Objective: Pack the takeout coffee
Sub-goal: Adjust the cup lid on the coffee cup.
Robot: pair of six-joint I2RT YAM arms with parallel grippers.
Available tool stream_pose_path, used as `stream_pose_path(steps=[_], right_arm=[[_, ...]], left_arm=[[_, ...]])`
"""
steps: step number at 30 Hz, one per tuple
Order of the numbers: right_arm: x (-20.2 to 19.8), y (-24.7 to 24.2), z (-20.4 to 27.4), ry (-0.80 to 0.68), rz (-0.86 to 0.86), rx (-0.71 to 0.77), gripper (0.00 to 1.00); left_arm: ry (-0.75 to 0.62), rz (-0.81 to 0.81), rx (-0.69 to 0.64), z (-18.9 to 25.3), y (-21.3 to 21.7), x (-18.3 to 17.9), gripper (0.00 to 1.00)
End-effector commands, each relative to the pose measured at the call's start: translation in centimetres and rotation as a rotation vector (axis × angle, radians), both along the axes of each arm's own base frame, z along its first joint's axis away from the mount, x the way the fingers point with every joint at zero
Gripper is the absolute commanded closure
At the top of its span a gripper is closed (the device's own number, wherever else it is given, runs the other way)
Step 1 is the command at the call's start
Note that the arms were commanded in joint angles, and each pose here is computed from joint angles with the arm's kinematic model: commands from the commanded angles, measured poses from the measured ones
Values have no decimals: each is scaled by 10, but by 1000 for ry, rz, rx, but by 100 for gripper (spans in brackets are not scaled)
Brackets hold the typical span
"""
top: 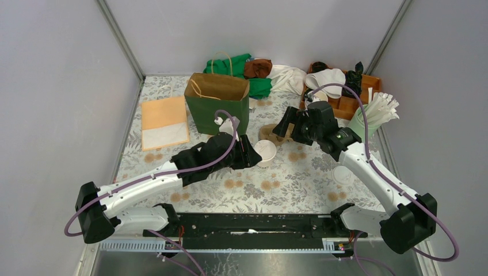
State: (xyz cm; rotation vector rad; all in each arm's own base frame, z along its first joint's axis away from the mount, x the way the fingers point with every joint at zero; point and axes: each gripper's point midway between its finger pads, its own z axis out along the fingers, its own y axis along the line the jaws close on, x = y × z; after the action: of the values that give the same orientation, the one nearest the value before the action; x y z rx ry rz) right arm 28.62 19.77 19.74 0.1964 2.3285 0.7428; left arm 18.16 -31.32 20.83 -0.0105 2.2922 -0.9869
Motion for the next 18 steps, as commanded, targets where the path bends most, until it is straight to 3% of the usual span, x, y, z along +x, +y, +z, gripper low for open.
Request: stream_pose_path(steps=[1,18], right_arm=[[2,0,8,-49,17,2,0],[-1,-7,12,-75,5,-13,0]], left_arm=[[-38,26,-49,16,-3,6,50],[-30,45,-59,16,-5,9,49]])
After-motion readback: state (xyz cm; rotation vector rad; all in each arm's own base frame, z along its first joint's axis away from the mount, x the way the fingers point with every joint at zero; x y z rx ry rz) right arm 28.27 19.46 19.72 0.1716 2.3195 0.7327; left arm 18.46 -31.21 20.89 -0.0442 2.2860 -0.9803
